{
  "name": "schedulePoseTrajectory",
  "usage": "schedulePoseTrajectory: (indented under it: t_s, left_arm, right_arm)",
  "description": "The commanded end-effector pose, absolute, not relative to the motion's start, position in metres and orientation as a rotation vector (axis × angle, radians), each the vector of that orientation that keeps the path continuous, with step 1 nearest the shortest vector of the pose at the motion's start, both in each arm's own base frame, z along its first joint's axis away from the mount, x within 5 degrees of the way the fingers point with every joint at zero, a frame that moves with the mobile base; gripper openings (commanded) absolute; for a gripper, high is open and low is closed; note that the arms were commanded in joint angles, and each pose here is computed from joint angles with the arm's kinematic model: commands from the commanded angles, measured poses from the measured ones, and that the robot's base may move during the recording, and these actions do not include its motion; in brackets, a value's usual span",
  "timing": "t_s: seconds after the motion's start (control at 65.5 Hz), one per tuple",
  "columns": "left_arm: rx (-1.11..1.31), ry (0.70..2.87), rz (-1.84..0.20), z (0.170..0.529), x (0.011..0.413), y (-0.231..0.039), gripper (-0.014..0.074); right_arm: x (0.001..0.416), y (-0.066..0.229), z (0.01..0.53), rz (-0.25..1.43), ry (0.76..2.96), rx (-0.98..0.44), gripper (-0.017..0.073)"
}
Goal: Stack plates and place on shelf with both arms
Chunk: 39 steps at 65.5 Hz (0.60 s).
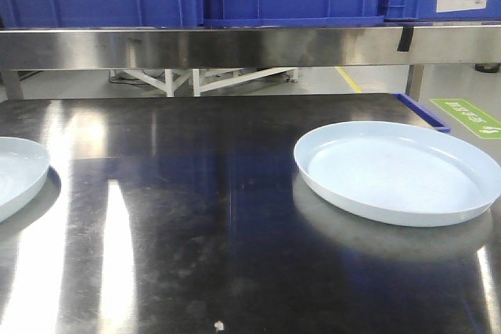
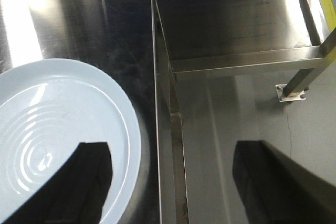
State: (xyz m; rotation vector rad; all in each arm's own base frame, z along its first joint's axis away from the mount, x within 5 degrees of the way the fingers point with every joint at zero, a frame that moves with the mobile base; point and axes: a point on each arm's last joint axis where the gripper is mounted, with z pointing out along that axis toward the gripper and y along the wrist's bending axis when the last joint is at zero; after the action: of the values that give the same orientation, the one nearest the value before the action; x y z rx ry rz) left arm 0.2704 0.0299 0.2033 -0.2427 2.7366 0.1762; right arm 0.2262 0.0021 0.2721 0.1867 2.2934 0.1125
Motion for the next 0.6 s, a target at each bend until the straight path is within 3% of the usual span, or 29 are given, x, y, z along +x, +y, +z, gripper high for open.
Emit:
schedulePoseTrajectory:
  t_s: [0.0, 0.259, 0.58]
  left_arm:
    - [-0.256, 2.648, 0.158, 0.219, 0.276, 0.03, 0.0088]
    - [-0.277, 2.618, 0.09, 0.235, 0.282, 0.019, 0.0089]
    - [-0.107, 2.463, -0.018, 0.293, 0.289, -0.025, 0.0089]
  right_arm:
    - [0.232, 0.001, 0.292, 0.111, 2.174, 0.173, 0.0589]
    - [0.232, 0.001, 0.292, 0.111, 2.17, 0.173, 0.0589]
    - [0.232, 0.001, 0.292, 0.111, 2.169, 0.173, 0.0589]
